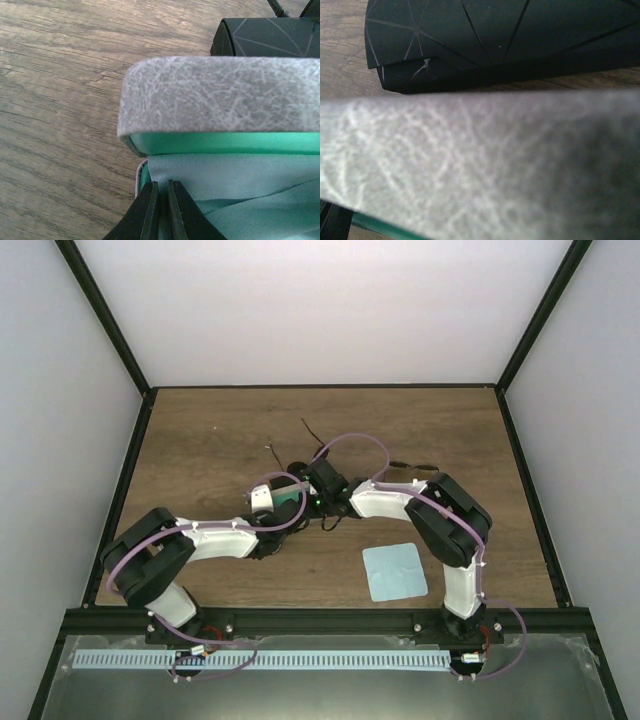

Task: Organize the sunglasses
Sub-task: Place the glasses cleaning cloth in the sunglasses case.

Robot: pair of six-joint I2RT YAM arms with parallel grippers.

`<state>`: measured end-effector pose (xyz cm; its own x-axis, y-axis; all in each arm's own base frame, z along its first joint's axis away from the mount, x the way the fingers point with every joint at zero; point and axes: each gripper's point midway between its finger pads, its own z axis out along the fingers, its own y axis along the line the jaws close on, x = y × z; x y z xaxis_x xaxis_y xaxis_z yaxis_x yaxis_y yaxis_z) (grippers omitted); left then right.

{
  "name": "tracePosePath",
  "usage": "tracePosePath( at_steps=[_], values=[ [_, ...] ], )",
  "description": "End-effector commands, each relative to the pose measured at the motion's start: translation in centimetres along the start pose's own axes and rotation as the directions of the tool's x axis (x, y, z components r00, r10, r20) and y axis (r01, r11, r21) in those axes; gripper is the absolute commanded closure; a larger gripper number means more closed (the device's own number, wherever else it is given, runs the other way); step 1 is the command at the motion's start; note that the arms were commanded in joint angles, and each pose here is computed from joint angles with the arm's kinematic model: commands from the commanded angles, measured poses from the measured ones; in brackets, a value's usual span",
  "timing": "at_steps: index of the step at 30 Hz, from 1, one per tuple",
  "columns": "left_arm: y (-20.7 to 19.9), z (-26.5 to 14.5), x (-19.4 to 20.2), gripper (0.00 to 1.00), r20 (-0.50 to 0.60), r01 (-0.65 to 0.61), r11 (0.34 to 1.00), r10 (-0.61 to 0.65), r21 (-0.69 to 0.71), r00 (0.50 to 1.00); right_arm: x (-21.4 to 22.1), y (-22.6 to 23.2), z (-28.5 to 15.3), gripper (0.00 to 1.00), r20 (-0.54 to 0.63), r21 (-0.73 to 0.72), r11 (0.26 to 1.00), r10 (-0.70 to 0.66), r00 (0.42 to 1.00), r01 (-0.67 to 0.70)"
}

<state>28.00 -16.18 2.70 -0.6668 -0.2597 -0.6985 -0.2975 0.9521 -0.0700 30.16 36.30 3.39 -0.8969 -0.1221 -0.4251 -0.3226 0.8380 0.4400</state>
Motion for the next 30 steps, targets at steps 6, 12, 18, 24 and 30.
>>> tracePosePath(
  at_steps=[6, 12, 18, 24, 30],
  values=[
    [0.9, 0.2, 0.0, 0.84, 0.009, -0.01, 0.999, 0.01, -0.032, 1.0, -1.2, 1.0, 0.0, 0.86, 0.017, -0.007, 1.0, -0.022, 1.0, 0.022],
    [0.9, 0.2, -0.2, 0.79, 0.013, -0.007, 0.999, 0.008, -0.033, 1.0, -1.5, 1.0, -1.1, 0.73, 0.039, 0.003, 1.0, -0.023, 0.999, 0.023],
    [1.0, 0.3, -0.2, 0.79, 0.012, -0.004, 0.999, 0.005, -0.037, 1.0, -1.8, 0.9, -2.1, 0.56, 0.062, 0.015, 1.0, -0.026, 0.998, 0.025],
    [1.0, 0.0, -0.5, 0.79, 0.015, 0.008, 1.0, -0.008, -0.03, 1.0, -2.2, 1.4, -3.8, 0.54, 0.111, -0.004, 1.0, -0.029, 0.993, 0.03],
    [0.1, -1.7, -2.1, 0.78, 0.027, 0.055, 0.997, -0.056, 0.048, 0.998, -2.7, 1.7, -5.0, 0.54, 0.142, -0.01, 0.999, -0.032, 0.989, 0.034]
  ],
)
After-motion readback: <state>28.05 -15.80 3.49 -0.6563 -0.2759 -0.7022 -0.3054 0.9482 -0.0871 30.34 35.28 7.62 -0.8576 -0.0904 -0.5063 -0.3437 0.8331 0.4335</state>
